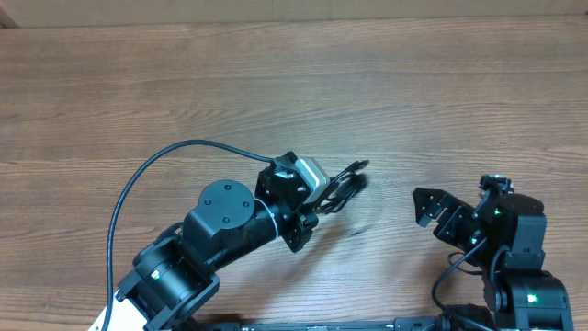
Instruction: Untangle cables
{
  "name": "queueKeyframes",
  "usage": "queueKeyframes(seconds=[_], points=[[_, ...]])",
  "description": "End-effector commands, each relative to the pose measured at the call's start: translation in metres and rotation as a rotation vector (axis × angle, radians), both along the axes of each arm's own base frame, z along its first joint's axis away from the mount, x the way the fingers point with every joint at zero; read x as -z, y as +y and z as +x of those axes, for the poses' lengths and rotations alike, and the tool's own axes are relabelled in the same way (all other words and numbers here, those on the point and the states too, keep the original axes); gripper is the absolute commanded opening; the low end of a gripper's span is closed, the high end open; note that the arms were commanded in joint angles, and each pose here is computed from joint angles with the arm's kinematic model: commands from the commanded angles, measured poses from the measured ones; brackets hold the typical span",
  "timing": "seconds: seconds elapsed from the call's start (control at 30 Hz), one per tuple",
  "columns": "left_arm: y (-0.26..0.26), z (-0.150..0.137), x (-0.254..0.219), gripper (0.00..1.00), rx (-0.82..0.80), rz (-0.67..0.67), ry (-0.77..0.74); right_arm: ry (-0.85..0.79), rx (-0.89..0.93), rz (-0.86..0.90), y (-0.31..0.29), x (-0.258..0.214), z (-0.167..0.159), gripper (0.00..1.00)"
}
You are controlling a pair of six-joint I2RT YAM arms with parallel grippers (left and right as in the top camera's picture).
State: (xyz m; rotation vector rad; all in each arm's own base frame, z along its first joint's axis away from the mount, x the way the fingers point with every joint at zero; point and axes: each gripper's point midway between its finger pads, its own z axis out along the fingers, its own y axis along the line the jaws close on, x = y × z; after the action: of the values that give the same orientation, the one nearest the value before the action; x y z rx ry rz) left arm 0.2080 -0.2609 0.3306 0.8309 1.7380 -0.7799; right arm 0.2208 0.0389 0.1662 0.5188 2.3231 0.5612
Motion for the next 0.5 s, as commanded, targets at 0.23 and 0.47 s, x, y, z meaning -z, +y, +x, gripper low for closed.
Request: queueKeyframes(seconds=[0.23, 0.47], points=[[0.003, -0.001, -0.011, 0.04, -0.016, -0.025, -0.008, -0.206, -0.394, 0.201, 0.065, -0.055, -0.006, 1.0], [0.003, 0.0, -0.014, 0.04, -0.02, -0.032, -0.017, -0.228, -0.412, 0.214, 0.068, -0.06, -0.005, 1.0]])
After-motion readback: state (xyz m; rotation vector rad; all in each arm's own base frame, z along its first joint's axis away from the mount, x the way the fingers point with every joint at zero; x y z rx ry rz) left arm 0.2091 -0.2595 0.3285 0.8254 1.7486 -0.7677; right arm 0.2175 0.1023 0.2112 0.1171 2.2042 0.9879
